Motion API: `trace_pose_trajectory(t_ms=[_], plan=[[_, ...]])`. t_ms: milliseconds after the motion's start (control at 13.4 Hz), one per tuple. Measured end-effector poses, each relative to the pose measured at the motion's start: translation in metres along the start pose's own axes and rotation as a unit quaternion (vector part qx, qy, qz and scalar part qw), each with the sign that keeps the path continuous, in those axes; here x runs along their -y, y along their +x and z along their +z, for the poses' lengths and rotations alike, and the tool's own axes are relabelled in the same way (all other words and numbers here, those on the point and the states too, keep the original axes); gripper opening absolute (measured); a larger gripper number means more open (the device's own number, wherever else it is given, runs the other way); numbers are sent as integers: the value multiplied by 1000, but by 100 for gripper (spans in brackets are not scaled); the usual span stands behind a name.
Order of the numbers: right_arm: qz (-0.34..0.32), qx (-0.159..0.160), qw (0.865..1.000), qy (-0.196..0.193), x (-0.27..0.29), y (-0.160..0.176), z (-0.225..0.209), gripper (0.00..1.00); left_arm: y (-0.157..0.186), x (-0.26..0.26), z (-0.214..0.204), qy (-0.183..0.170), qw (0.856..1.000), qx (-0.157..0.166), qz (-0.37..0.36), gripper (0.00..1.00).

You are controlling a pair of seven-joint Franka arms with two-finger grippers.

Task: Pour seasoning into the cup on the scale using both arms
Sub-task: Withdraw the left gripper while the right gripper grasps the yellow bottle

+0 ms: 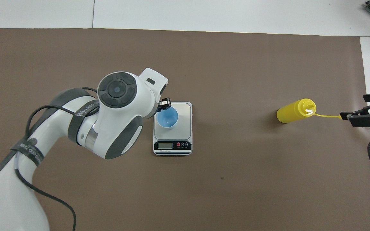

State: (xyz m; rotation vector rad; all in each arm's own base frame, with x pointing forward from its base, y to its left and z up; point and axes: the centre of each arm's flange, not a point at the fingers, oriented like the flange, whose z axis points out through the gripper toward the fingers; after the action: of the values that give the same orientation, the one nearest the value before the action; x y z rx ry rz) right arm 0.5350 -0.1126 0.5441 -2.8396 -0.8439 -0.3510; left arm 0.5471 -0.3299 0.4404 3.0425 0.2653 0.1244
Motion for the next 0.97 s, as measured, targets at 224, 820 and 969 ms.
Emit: trace_pose_trajectory(t_ms=[224, 820, 969], plan=[[-28, -39, 998, 29, -21, -33, 18, 100, 29, 50, -52, 9, 1000, -14, 3, 81], [-56, -189, 975, 102, -36, -120, 124, 100, 53, 179, -136, 46, 998, 6, 45, 100], [-52, -224, 968, 101, -35, -127, 148, 100, 56, 201, -147, 49, 998, 9, 50, 100]])
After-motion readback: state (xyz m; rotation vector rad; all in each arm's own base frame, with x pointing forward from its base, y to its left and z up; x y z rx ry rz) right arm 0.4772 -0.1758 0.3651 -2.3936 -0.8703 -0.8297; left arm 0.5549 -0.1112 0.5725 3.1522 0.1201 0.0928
